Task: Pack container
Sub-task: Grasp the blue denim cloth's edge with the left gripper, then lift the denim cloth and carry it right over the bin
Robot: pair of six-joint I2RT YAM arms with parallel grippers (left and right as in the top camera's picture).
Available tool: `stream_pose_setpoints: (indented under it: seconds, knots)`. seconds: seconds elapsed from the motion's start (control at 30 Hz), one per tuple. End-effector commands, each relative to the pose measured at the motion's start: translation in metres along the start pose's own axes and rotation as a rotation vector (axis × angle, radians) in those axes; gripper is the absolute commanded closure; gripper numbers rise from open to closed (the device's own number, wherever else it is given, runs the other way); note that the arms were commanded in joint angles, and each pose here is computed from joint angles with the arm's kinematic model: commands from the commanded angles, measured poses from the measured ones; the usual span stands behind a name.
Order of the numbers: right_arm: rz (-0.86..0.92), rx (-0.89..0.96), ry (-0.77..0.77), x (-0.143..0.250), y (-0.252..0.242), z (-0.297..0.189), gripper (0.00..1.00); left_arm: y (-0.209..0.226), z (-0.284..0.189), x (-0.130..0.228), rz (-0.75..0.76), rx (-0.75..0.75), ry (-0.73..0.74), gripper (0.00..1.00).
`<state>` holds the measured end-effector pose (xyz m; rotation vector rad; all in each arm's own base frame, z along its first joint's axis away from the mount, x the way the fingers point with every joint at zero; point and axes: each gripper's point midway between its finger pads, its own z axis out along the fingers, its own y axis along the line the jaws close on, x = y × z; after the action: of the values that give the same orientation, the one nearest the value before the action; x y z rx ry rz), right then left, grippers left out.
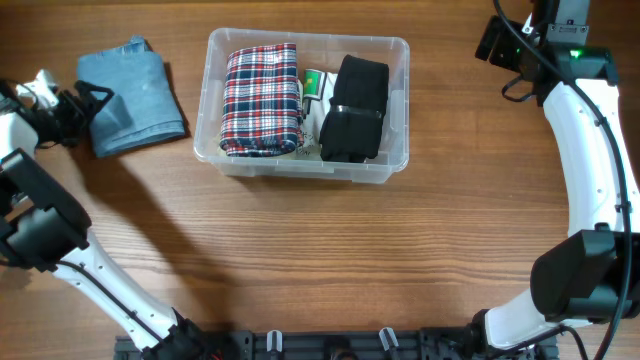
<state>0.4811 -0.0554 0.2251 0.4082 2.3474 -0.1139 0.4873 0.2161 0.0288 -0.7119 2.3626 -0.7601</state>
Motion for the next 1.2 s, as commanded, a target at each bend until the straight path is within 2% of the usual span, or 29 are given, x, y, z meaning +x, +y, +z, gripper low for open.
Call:
stream_pose_setpoints:
  seconds: [0.0, 0.13, 0.17, 0.2, 0.27, 0.3, 0.37, 0.5, 0.63, 0.7, 0.77, 0.97, 1.07, 1.17]
  knots:
    - [0.012, 0.0, 0.02, 0.006, 0.0, 0.007, 0.0, 0.011, 0.04, 0.033, -0.019, 0.0, 0.098, 0.0]
    - [0.012, 0.0, 0.02, 0.006, 0.0, 0.007, 0.0, 0.013, 0.047, 0.04, -0.028, -0.004, 0.12, 0.0]
    - [0.012, 0.001, 0.02, 0.006, 0.0, 0.007, 0.0, 0.013, 0.047, 0.041, -0.031, -0.004, 0.122, 0.07]
    - [0.012, 0.0, 0.02, 0.006, 0.0, 0.007, 0.0, 0.014, 0.047, 0.042, -0.034, -0.005, 0.125, 0.22]
    - [0.012, 0.0, 0.02, 0.006, 0.0, 0.007, 0.0, 0.014, 0.047, 0.045, -0.044, -0.006, 0.137, 0.59]
    - [0.012, 0.0, 0.02, 0.006, 0.0, 0.007, 0.0, 0.014, 0.046, 0.046, -0.047, -0.007, 0.14, 0.81]
    - [0.013, 0.0, 0.02, 0.006, 0.0, 0.007, 0.0, 0.014, 0.046, 0.047, -0.052, -0.007, 0.145, 0.96]
    - [0.012, 0.0, 0.02, 0.006, 0.0, 0.007, 0.0, -0.001, 0.041, 0.045, -0.052, 0.058, 0.144, 0.96]
    - [0.012, 0.0, 0.02, 0.006, 0.0, 0.007, 0.0, -0.049, 0.014, 0.022, 0.003, 0.205, 0.092, 0.96]
    - [0.012, 0.0, 0.02, 0.006, 0.0, 0.007, 0.0, -0.072, -0.008, 0.007, 0.006, 0.22, 0.053, 0.96]
    - [0.012, 0.0, 0.02, 0.006, 0.0, 0.007, 0.0, -0.098, -0.035, -0.007, 0.011, 0.234, 0.003, 0.96]
    - [0.012, 0.0, 0.02, 0.006, 0.0, 0.007, 0.0, -0.206, -0.153, -0.033, 0.192, 0.294, -0.205, 0.96]
    - [0.013, 0.0, 0.02, 0.006, 0.0, 0.007, 0.0, -0.262, -0.208, -0.022, 0.246, 0.352, -0.275, 0.96]
    - [0.013, 0.0, 0.02, 0.006, 0.0, 0.007, 0.0, -0.316, -0.244, 0.005, 0.304, 0.428, -0.29, 0.96]
